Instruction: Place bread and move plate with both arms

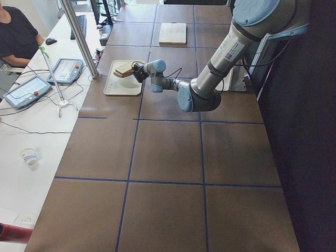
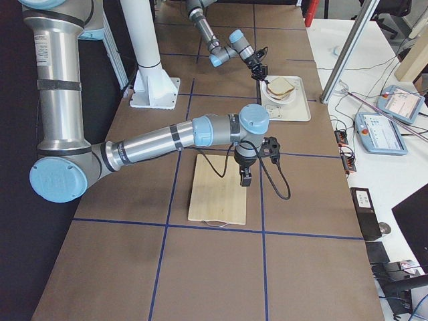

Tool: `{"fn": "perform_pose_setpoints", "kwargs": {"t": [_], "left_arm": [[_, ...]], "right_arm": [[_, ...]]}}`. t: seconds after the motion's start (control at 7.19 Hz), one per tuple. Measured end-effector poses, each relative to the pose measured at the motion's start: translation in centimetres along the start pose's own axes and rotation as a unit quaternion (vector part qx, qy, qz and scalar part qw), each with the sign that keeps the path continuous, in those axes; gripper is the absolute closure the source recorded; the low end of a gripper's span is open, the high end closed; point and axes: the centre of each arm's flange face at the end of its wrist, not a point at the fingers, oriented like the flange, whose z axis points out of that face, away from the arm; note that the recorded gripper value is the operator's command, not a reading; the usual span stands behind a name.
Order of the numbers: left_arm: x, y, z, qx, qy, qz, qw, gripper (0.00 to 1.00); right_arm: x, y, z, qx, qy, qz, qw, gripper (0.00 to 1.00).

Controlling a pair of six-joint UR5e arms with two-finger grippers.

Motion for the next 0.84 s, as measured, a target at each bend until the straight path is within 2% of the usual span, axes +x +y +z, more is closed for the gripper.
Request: {"fn": "perform_pose_setpoints", "kwargs": {"t": [0.14, 0.28, 0.42, 0.7, 0.84], "left_arm": [[-0.1, -0.2, 0.5, 0.006, -0.003, 0.000, 1.0000, 0.60], [-0.2, -0.3, 0.7, 0.009, -0.005, 0.001, 0.9999, 0.04], [-0.4, -0.5, 0.8, 0.010, -0.007, 0.003, 0.9999, 0.00], [0.0, -1.4, 0.1, 0.006, -0.006, 0.012, 0.9999, 0.00], [0.4, -2.7, -1.4, -0.006, -0.007, 0.022, 0.9997, 0.00]], "right_arm": [[0.0, 0.0, 0.0, 0.000, 0.000, 0.001, 1.0000, 0.01], [0.0, 0.0, 0.0, 0.000, 0.000, 0.002, 1.0000, 0.00], [0.0, 0.0, 0.0, 0.000, 0.000, 0.002, 1.0000, 0.01], [0.0, 0.1, 0.0, 0.000, -0.001, 0.002, 1.0000, 0.01], [0.0, 0.1, 0.0, 0.000, -0.001, 0.002, 1.0000, 0.01]]}}
